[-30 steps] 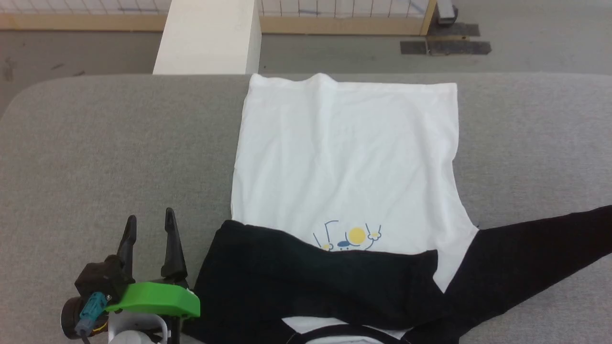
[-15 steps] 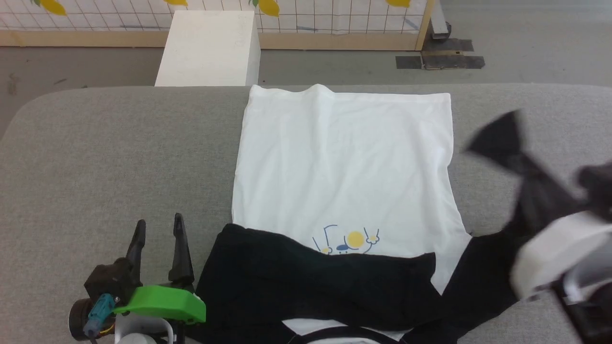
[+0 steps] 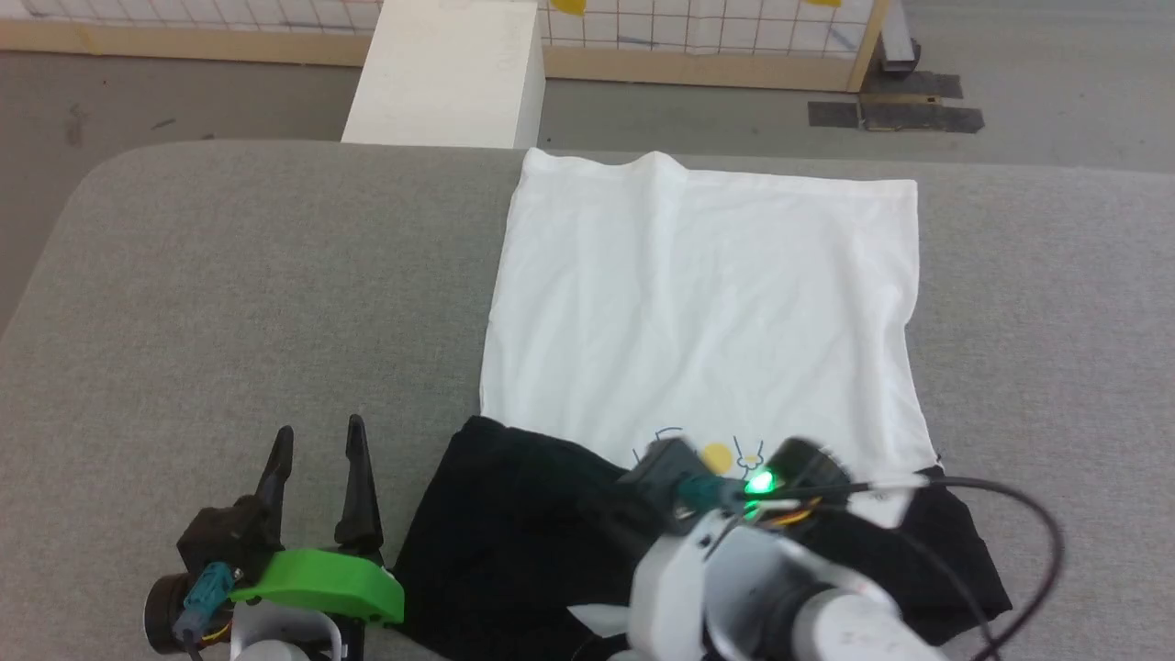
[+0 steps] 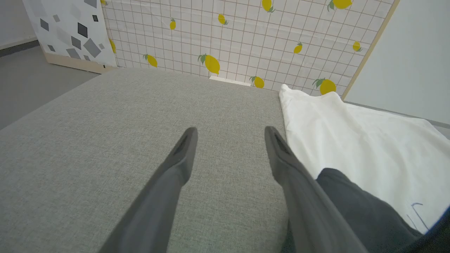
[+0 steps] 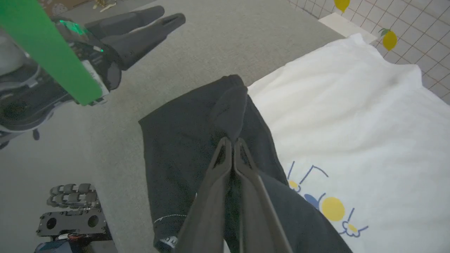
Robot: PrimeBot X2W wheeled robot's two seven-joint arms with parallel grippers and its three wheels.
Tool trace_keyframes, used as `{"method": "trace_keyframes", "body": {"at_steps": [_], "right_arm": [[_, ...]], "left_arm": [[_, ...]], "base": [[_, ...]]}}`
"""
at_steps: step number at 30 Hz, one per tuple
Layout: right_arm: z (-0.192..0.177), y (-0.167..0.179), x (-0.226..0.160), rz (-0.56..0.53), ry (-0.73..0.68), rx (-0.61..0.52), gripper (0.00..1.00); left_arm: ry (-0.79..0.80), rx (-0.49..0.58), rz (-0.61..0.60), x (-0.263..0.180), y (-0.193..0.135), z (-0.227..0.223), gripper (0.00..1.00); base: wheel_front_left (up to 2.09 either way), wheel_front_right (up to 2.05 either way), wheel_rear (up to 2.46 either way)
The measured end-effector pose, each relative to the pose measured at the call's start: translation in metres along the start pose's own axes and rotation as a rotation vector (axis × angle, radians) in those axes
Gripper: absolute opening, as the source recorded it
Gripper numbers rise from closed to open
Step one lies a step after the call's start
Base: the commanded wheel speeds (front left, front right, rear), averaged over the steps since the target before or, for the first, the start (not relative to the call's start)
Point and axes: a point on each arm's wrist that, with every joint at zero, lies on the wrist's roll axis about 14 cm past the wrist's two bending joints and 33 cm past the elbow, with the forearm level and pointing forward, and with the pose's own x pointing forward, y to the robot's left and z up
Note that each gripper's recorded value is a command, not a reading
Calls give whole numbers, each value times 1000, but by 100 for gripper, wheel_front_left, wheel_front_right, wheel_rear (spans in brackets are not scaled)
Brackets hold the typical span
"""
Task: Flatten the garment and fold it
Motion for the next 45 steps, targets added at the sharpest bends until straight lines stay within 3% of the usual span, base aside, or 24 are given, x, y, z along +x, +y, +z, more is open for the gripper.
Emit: {"method": "trace_keyframes", "body": {"at_steps": [9,10,11,14,17,20,25,31,35,40,45], "right_arm": [[-70,43,30,164,212,49,0],[-72,43,31,166,215,53,45],[-71,43,32,167,207,60,100],[-59,35,34,149,140,113,100],[-28,12,31,87,-17,186,100],[6,-25,18,-19,-193,220,100],[23,-88,-18,-248,-360,220,100],[21,-147,-55,-472,-461,186,100],[3,-177,-69,-578,-479,191,100],[-15,-193,-73,-623,-490,240,100],[-35,-211,-76,-677,-466,261,100]], "left_arm": [[12,4,17,0,5,-4,100],[14,4,17,0,5,-5,100],[16,3,13,1,3,-5,100],[18,2,-1,2,-1,-6,100],[23,3,-24,5,-8,-7,100],[24,16,-70,17,-17,-2,100],[25,65,-209,60,-46,17,100],[15,156,-345,128,-76,49,100],[89,224,-403,173,-92,49,100],[235,317,-449,216,-101,32,100],[418,299,-450,251,-107,-1,100]], "base": [[0,0,0],[0,0,0],[0,0,0],[0,0,0],[0,0,0],[0,0,0],[0,0,0],[0,0,0],[0,0,0],[0,0,0],[0,0,0]]}}
